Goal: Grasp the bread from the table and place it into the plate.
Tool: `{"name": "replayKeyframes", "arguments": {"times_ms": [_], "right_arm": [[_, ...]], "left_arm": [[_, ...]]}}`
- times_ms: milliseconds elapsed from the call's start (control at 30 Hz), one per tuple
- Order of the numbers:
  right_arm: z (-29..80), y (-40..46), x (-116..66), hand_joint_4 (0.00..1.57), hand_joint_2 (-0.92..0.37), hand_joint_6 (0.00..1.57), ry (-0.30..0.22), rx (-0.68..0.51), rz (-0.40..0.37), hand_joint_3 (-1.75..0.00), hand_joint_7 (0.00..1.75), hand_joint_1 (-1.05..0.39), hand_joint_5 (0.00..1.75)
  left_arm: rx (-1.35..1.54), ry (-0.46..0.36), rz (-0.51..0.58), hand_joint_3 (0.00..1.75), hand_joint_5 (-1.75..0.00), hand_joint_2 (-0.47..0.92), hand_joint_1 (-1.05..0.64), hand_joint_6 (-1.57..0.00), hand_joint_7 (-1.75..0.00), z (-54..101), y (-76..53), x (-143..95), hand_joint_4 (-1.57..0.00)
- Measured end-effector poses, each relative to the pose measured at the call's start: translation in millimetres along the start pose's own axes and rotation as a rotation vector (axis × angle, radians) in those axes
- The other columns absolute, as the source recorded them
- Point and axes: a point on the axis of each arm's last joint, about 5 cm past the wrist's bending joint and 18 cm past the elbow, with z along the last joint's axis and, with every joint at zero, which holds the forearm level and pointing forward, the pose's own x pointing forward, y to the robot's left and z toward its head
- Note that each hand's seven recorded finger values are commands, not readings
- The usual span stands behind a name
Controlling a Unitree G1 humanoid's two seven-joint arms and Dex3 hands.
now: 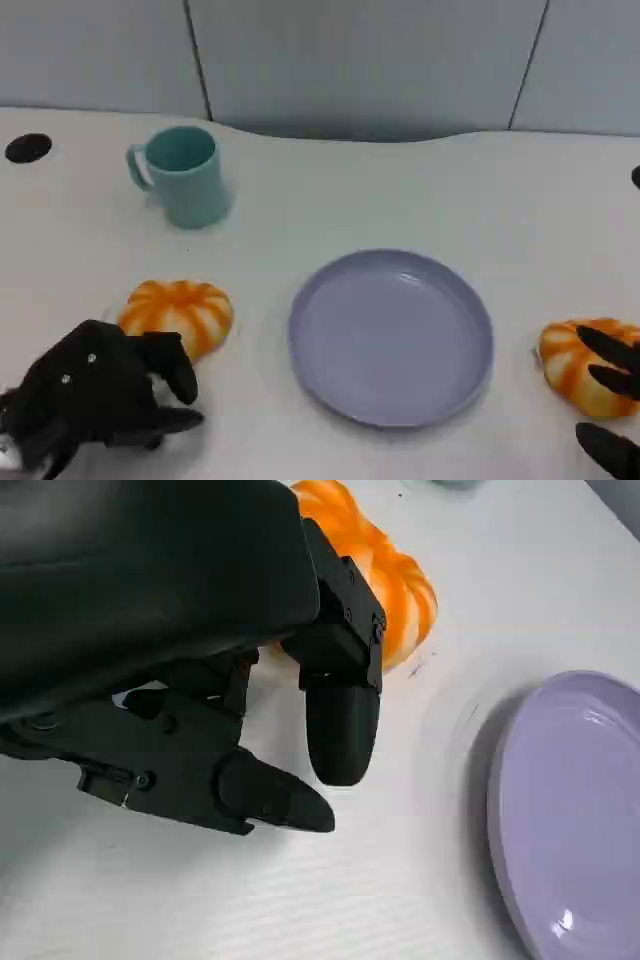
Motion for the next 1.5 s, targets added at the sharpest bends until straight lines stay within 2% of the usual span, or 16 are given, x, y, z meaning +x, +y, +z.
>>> {"name": "replayKeyframes", "arguments": {"times_ms": [600, 700, 767, 900, 1000, 1100, 1200, 1267, 1300, 1400, 1467, 1500], "right_arm": [[-0.1, 0.0, -0.1, 0.86, -0.92, 0.64, 0.002, 0.001, 0.0, -0.33, 0.0, -0.35, 0.02], [0.0, 0.2, -0.1, 0.87, -0.92, 0.64, 0.002, 0.002, 0.0, -0.33, 0.0, -0.35, 0.03], [0.1, 0.5, -0.1, 0.88, -0.92, 0.64, 0.002, 0.003, -0.001, -0.33, 0.0, -0.35, 0.03], [0.3, 1.2, 0.2, 0.85, -0.92, 0.64, 0.0, 0.006, -0.003, -0.33, 0.0, -0.34, 0.01], [0.5, 1.3, 0.3, 0.85, -0.92, 0.63, -0.004, 0.006, -0.003, -0.33, 0.0, -0.34, 0.01], [0.6, 1.8, 0.3, 0.84, -0.92, 0.63, -0.003, 0.006, -0.003, -0.33, 0.0, -0.34, 0.01], [1.1, 2.9, 0.7, 0.83, -0.92, 0.63, -0.006, 0.002, -0.006, -0.33, 0.0, -0.33, 0.01], [1.2, 3.3, 0.6, 0.84, -0.92, 0.63, -0.007, 0.002, -0.007, -0.34, 0.0, -0.33, 0.01], [1.4, 3.5, 0.7, 0.85, -0.92, 0.63, -0.008, 0.003, -0.006, -0.33, 0.0, -0.33, 0.01], [1.6, 3.9, 0.9, 0.85, -0.92, 0.63, -0.01, 0.005, -0.005, -0.33, 0.0, -0.34, 0.01], [1.6, 4.1, 0.8, 0.86, -0.92, 0.63, -0.01, 0.005, -0.006, -0.34, 0.0, -0.34, 0.02], [1.7, 4.5, 1.1, 0.86, -0.92, 0.63, -0.013, 0.006, -0.007, -0.34, 0.0, -0.34, 0.02]], "left_arm": [[0.006, -0.013, -0.001, 0.05, -1.75, 0.89, -0.27, -0.56, -1.75, -1.3, 0.0, 0, -0.67], [-0.021, -0.041, 0.012, 0.04, -1.75, 0.89, -0.24, -0.56, -1.75, -2.9, 0.6, 0, -0.7], [-0.035, -0.097, 0.034, 0.05, -1.75, 0.9, -0.22, -0.55, -1.75, -3.1, 0.5, -1, -0.74], [0.01, -0.28, 0.101, 0.05, -1.75, 0.9, -0.23, -0.54, -1.75, -2.2, -1.6, -4, -0.76], [0.087, -0.382, 0.152, 0.05, -1.75, 0.9, -0.22, -0.53, -1.75, -4.2, -4.6, -5, -0.77], [0.305, -0.467, 0.232, 0.05, -1.75, 0.9, -0.26, -0.52, -1.75, -1.3, -7.0, -7, -0.77], [0.519, -0.538, 0.313, 0.04, -1.75, 0.91, -0.31, -0.44, -1.72, 5.5, -3.1, -6, -0.65], [0.646, -0.554, 0.339, 0.02, -1.73, 0.91, -0.36, -0.4, -1.6, 11.4, 0.4, -5, -0.52], [0.702, -0.563, 0.344, 0.01, -1.69, 0.9, -0.39, -0.4, -1.46, 14.9, 2.8, -5, -0.46], [0.839, -0.568, 0.346, 0.0, -1.65, 0.9, -0.42, -0.41, -1.31, 26.3, 10.1, -6, -0.4], [0.903, -0.553, 0.336, 0.0, -0.88, 0.89, -0.59, -0.4, -0.4, 32.9, 12.6, -5, -0.22], [0.951, -0.529, 0.31, 0.01, -0.72, 0.89, -0.63, -0.38, -0.21, 37.3, 14.1, -4, -0.18]]}}
